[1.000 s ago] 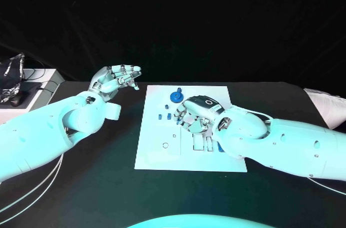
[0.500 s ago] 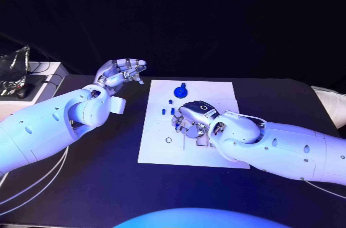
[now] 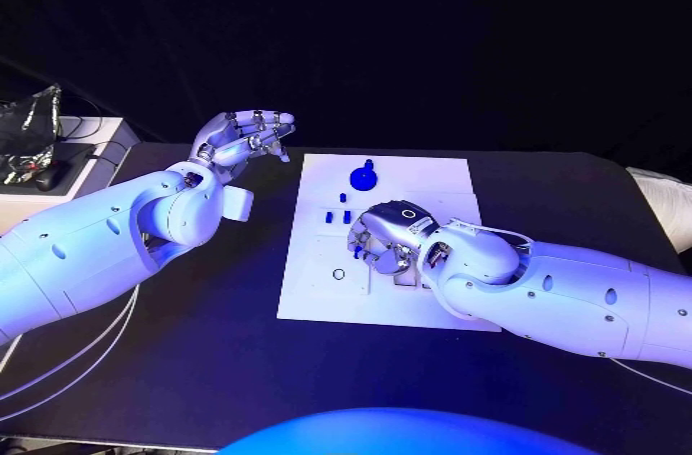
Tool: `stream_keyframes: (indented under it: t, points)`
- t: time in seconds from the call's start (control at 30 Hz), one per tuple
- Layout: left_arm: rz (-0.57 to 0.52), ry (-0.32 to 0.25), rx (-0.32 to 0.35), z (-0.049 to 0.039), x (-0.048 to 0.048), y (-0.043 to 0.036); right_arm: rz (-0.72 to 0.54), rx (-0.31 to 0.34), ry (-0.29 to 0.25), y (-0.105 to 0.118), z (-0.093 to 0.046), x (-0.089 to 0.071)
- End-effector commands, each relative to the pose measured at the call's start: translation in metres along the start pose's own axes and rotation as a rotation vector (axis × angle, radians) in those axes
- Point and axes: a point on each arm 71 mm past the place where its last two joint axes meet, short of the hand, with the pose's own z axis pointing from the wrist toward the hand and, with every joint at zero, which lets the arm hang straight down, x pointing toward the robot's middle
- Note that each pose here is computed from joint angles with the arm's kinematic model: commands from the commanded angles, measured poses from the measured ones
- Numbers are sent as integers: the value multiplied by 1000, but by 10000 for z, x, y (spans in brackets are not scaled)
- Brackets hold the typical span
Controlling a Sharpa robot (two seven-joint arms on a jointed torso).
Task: Assemble the parts on the task board
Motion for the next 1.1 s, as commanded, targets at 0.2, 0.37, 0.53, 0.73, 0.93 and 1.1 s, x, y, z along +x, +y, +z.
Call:
stream_keyframes:
  t: [0.2,0.37,0.53,0.73,0.93,1.1]
  points:
    - [-5,2,5,-2,3,-11,-20,17,13,-18,0,22]
    - [-5,2,5,-4,2,-12,-22,18,21,-20,5,32]
    - [-5,4,4,-5,5,-14,-29,24,27,-30,11,50]
    - [-4,6,3,-7,5,-15,-40,26,35,-26,24,73]
    - [-3,8,3,-8,7,-15,-41,12,54,10,38,110]
    - [-2,9,1,-9,6,-15,-32,0,57,33,33,118]
